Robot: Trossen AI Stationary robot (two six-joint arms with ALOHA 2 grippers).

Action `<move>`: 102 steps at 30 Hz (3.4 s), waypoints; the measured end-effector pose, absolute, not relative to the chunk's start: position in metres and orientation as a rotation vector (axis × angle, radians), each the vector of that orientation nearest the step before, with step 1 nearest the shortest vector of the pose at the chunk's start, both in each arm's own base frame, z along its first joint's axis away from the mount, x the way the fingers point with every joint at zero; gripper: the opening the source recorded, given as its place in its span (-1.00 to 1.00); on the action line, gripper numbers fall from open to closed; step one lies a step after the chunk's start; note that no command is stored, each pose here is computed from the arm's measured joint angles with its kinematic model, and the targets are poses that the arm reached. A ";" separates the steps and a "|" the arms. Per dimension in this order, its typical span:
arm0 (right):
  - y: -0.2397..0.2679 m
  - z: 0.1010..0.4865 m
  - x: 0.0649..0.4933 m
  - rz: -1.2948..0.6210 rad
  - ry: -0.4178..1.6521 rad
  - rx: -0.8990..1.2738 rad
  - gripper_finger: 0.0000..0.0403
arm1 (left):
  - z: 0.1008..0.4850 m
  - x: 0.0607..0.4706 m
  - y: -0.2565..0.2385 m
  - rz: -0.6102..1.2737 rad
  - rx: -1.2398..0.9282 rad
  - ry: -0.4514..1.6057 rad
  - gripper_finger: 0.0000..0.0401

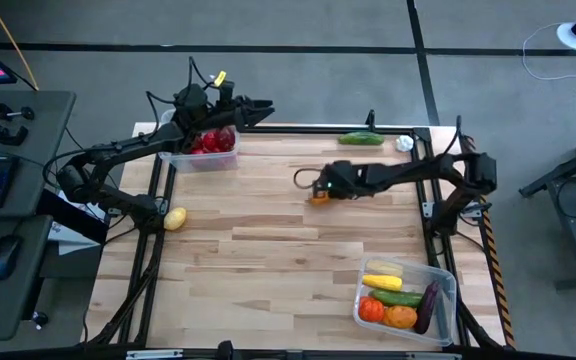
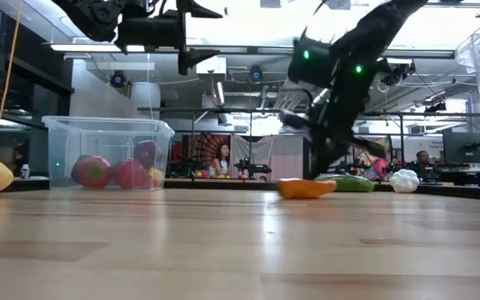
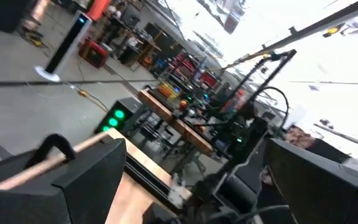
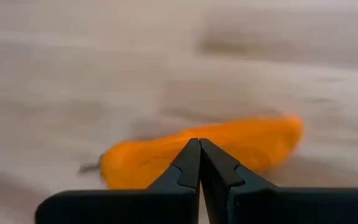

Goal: Sort produce into baskets
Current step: Put the orange chili pepper into the bottom transparent bin

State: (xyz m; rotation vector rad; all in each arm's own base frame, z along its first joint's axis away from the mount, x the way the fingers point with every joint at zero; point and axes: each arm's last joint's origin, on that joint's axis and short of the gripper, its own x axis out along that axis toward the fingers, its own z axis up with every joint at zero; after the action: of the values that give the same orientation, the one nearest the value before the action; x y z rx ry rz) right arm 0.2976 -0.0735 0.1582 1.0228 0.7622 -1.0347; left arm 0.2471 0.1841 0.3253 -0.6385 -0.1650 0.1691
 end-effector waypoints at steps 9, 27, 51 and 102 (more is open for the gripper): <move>-0.054 0.219 0.296 -0.741 0.588 0.795 -1.00 | 0.325 0.259 0.166 0.072 -0.732 -0.138 0.87; -0.045 0.254 0.292 -0.148 0.602 0.266 0.03 | 0.371 0.247 0.140 -0.109 -0.692 -0.350 0.87; -0.047 0.142 0.329 -0.132 1.001 -0.126 0.61 | 0.399 0.193 0.104 -0.123 -0.481 -0.218 0.87; 0.165 0.303 0.162 0.342 0.872 0.770 -0.65 | 0.361 0.285 0.063 -0.065 -0.664 -0.284 0.87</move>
State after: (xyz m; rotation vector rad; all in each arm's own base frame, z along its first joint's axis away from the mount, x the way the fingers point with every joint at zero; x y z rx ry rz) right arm 0.1620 0.1645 0.3029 0.7705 0.8721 0.3422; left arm 0.2849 0.0628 0.3607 -0.6643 -0.2843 -0.0647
